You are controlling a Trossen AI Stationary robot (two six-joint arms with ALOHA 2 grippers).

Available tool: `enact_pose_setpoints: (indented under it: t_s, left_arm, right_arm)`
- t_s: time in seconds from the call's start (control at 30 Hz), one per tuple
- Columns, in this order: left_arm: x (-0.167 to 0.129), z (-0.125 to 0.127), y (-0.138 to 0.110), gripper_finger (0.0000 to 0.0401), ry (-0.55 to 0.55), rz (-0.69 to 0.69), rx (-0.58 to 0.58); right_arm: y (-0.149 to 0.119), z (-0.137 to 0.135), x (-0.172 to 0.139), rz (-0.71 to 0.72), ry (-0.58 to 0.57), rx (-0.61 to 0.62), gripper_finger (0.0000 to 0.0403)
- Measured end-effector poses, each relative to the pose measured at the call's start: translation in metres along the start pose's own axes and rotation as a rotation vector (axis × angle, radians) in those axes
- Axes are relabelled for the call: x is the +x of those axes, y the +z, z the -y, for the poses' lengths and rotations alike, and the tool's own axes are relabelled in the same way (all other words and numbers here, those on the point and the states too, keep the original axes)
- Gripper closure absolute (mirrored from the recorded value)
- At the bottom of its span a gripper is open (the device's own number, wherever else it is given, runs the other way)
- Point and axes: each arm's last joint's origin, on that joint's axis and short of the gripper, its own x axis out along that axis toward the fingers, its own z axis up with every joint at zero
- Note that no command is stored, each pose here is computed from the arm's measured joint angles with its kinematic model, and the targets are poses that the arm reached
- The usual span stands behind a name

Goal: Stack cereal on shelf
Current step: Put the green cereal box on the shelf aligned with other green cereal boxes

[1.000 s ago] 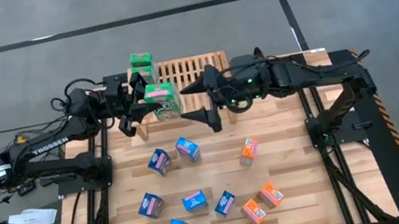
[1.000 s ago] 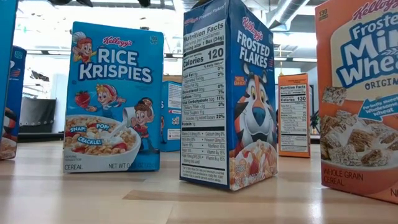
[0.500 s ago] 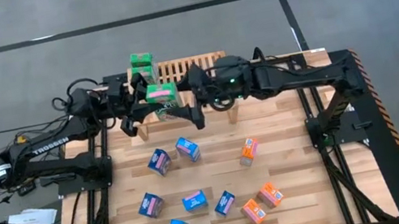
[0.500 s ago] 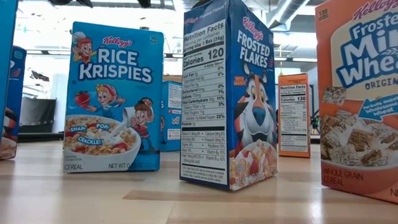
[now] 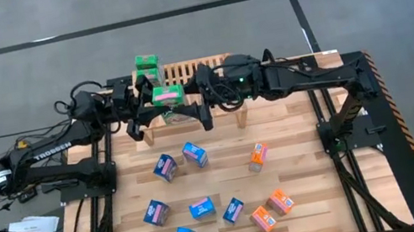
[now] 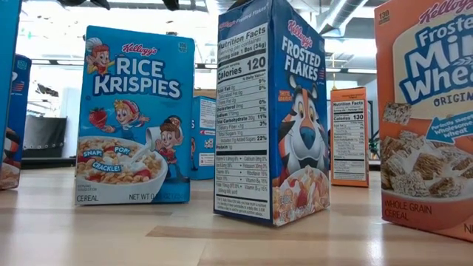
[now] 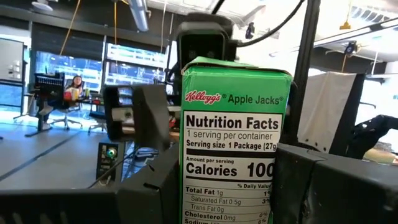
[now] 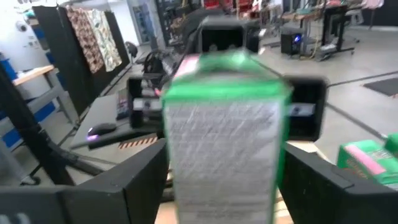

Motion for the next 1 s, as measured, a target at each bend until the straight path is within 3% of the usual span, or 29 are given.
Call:
enact_pose_setpoints:
  t_s: [0.13, 0.3, 0.47, 0.67, 0.8, 1.0]
  left_arm:
    - [0.000, -0.002, -0.001, 0.0237, 0.053, 0.001, 0.001]
    - [0.000, -0.003, -0.001, 0.0203, 0.081, 0.003, 0.005]
    - [0.000, -0.003, -0.001, 0.0176, 0.100, 0.008, 0.004]
    - [0.000, -0.004, -0.003, 0.0172, 0.104, -0.008, -0.006]
    - [-0.009, -0.005, 0.000, 0.0169, 0.120, -0.069, -0.031]
    - [-0.036, 0.004, 0.022, 0.0167, 0.183, -0.078, 0.031]
  right_arm:
    - [0.000, 0.000, 0.000, 0.002, 0.000, 0.003, 0.0124]
    - [0.001, 0.001, 0.000, 0.004, -0.002, 0.003, 0.0142]
    - [0.001, 0.004, -0.001, 0.006, -0.010, 0.004, 0.0193]
    - [0.001, 0.005, -0.001, 0.005, -0.012, 0.004, 0.0246]
    - [0.002, 0.005, -0.001, 0.008, -0.013, -0.001, 0.0245]
    - [0.006, 0.007, 0.000, 0.053, 0.018, -0.028, 0.0235]
